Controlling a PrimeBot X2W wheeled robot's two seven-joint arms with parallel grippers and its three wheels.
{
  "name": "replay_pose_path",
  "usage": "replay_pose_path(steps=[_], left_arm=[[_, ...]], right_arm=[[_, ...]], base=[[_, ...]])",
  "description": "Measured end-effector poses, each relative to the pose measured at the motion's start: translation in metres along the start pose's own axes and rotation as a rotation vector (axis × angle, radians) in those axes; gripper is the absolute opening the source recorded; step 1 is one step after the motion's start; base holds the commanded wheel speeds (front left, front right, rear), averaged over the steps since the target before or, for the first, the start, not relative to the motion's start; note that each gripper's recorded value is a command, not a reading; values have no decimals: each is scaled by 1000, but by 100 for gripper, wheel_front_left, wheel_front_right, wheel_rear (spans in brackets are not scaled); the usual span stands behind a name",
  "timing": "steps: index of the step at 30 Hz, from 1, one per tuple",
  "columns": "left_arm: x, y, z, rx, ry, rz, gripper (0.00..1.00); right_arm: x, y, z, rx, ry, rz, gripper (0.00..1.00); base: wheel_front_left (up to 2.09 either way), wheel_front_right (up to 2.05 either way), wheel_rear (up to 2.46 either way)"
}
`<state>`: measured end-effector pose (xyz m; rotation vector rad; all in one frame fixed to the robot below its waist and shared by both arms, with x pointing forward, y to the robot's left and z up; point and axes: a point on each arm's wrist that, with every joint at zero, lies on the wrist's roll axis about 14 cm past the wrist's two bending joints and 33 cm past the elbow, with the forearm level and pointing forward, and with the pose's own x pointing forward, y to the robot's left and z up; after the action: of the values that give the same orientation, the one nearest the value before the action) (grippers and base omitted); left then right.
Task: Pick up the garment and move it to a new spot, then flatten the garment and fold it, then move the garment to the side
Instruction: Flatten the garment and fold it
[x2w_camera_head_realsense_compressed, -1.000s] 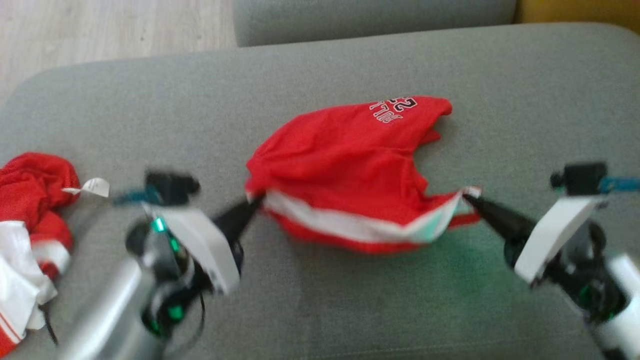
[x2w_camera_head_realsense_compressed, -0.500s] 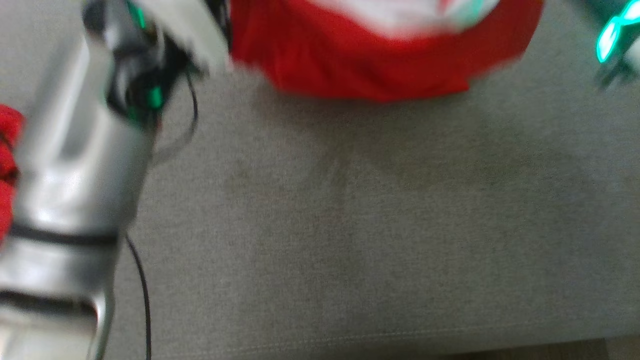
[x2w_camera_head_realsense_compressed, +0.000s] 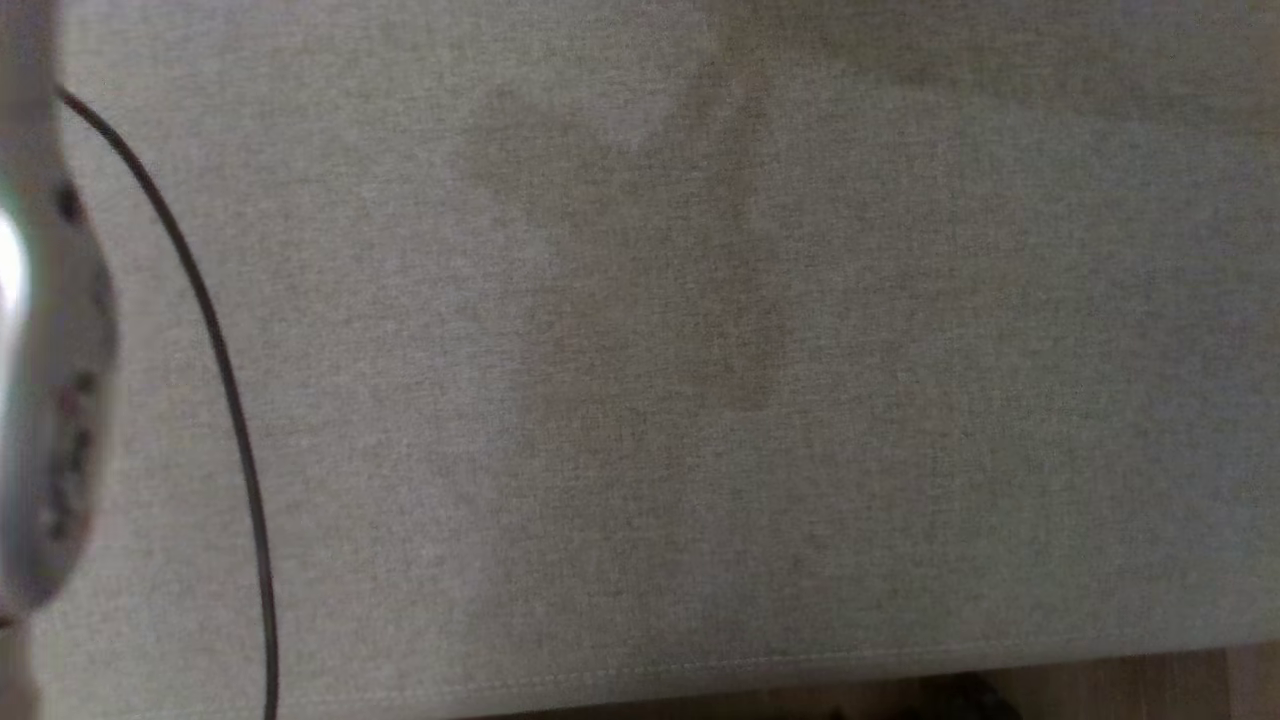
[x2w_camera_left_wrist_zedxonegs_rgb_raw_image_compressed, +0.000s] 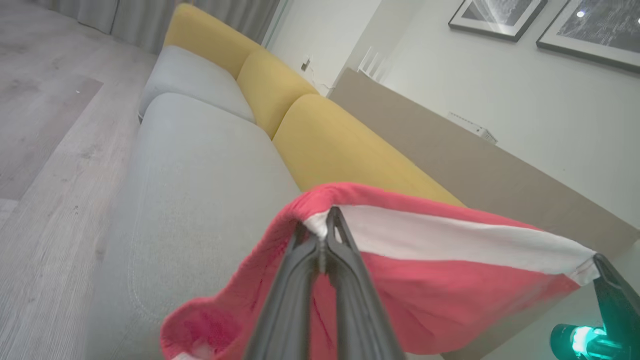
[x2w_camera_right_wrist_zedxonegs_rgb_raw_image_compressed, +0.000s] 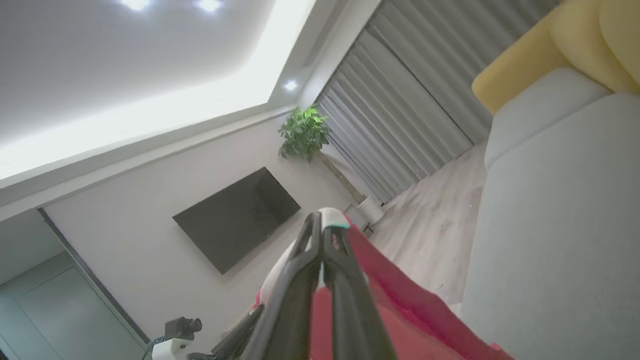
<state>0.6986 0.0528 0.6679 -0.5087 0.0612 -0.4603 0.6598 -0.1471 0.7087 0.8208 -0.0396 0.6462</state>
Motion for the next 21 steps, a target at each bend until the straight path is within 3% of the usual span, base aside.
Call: replay_pose_path(steps=[5,9,14,18,21], left_arm=[[16,-15,33,15,-52,-23,0],[18,-5,16,0,9,-11,0],[2,18,-66,34,252,32,0],[-39,18,-149,-1,472,12,0],[-79,18,-185,-25,612,-2,0]], right_arm=[[14,26,41,-78,-93,46,0],[16,24,26,-106,-35,39,0],[-11,-12,-28,-86,146,-52,0],[-61,-48,-92,-24,339,-172,0],[-100,-56,-123,0,443,-240,0]], base=[[0,0,0],[0,0,0],[0,0,0],[0,0,0],[0,0,0]])
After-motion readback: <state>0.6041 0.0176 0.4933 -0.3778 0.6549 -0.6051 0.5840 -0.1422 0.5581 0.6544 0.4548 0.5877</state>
